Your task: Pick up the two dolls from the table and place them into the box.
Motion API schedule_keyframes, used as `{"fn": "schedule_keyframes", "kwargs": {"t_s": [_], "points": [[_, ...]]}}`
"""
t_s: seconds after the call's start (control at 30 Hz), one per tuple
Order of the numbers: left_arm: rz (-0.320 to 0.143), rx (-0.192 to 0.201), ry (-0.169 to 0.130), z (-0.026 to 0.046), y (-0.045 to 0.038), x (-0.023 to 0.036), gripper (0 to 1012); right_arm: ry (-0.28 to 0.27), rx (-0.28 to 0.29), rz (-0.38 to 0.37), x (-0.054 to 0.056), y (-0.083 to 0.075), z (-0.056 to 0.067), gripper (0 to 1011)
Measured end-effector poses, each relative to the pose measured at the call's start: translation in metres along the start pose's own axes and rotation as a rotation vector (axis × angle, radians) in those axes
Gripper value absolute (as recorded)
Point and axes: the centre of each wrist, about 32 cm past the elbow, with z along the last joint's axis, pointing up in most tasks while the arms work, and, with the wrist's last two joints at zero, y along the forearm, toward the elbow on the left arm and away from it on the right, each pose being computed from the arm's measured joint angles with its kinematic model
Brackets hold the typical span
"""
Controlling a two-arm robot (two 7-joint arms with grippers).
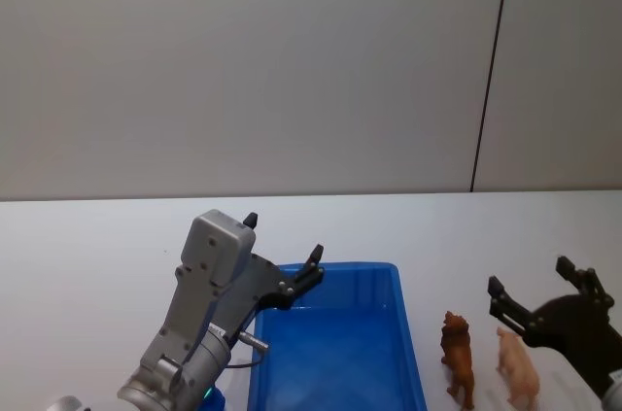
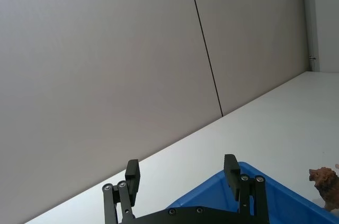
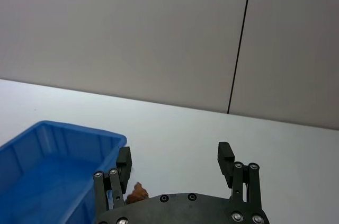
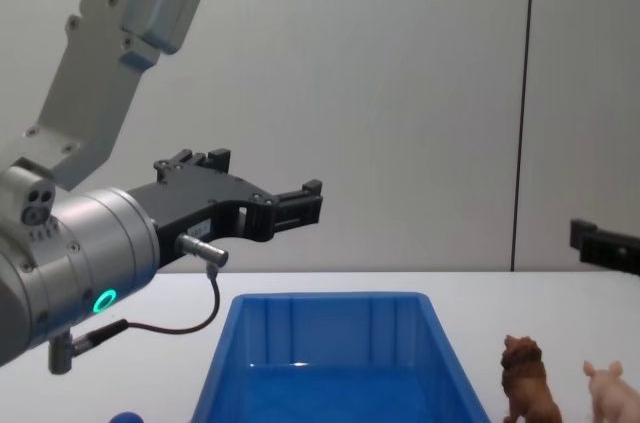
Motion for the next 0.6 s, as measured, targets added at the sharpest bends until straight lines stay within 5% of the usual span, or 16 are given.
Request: {"fn": "schedule_keyframes", "kwargs": {"t_s": [0.6], "points": [[0.0, 0.0, 0.0, 0.0, 0.0, 0.0, 1001, -0.007, -0.126, -0.029, 0.011, -0.009, -0.027, 1001]]}}
